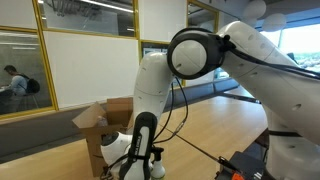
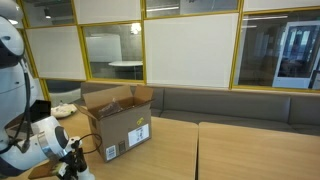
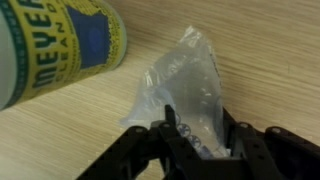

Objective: Put all the plastic bag and the spray bottle in the carton box

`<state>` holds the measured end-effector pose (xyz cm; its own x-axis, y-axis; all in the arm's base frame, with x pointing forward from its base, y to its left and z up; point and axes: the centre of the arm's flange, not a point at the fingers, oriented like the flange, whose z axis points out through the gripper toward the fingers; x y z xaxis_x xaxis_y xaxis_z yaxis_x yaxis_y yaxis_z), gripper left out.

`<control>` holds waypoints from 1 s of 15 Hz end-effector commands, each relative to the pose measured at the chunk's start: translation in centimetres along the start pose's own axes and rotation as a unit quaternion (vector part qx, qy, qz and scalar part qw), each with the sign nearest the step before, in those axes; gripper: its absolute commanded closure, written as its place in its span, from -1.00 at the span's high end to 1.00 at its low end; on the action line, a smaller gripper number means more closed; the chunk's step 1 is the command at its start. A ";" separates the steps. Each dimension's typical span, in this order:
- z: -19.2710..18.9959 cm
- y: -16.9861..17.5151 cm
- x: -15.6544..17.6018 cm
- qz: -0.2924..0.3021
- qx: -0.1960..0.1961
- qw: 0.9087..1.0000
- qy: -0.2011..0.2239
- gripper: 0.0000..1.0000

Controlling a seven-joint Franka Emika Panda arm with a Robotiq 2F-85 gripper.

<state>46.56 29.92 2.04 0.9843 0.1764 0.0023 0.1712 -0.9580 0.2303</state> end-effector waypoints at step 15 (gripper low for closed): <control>-17.1 9.8 -0.4 0.166 -0.033 0.983 0.068 -0.73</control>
<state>49.27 24.44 14.39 0.9851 -0.0694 0.1571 -0.1069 -0.9637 0.2446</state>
